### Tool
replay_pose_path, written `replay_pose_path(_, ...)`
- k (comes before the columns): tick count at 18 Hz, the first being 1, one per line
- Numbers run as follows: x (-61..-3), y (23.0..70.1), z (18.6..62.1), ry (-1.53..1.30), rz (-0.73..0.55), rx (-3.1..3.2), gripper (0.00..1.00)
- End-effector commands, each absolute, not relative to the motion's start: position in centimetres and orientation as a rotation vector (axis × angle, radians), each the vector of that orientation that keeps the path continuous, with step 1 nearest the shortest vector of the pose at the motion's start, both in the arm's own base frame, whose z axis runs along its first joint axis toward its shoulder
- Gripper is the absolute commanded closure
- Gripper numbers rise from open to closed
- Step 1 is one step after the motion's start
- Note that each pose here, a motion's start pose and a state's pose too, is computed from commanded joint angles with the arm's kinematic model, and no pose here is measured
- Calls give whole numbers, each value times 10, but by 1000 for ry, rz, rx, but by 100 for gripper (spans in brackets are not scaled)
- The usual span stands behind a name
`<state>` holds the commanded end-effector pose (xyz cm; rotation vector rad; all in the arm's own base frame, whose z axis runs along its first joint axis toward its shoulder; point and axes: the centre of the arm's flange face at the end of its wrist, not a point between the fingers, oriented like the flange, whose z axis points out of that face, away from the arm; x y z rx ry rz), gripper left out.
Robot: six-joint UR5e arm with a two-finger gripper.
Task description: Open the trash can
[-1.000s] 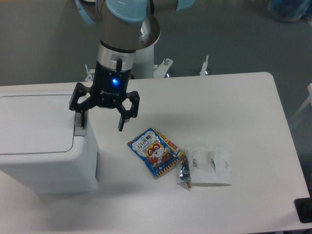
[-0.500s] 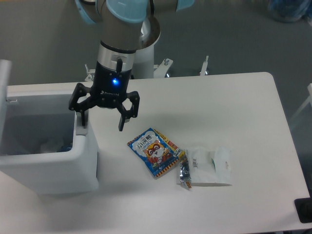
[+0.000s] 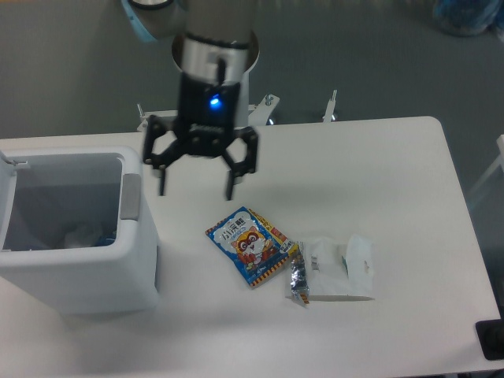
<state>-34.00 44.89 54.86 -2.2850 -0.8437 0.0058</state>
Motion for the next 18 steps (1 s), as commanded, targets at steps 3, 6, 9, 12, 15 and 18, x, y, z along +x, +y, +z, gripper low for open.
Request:
replay_pose_path(3, -374, 420, 556, -830, 131, -2299, 0)
replay_pose_path(6, -395, 397, 544, -764, 240, -2378, 0)
replay_pose_path(9, -421, 366, 537, -776, 394, -2447, 0)
replay_pose_path(12, -439, 341, 535, -765, 540, -2530, 0)
replay_pose_path(15, -440, 330, 521, -595, 653, -2677, 0)
replay_pose_path(18, -432, 322, 507, -504, 691, -2763, 0)
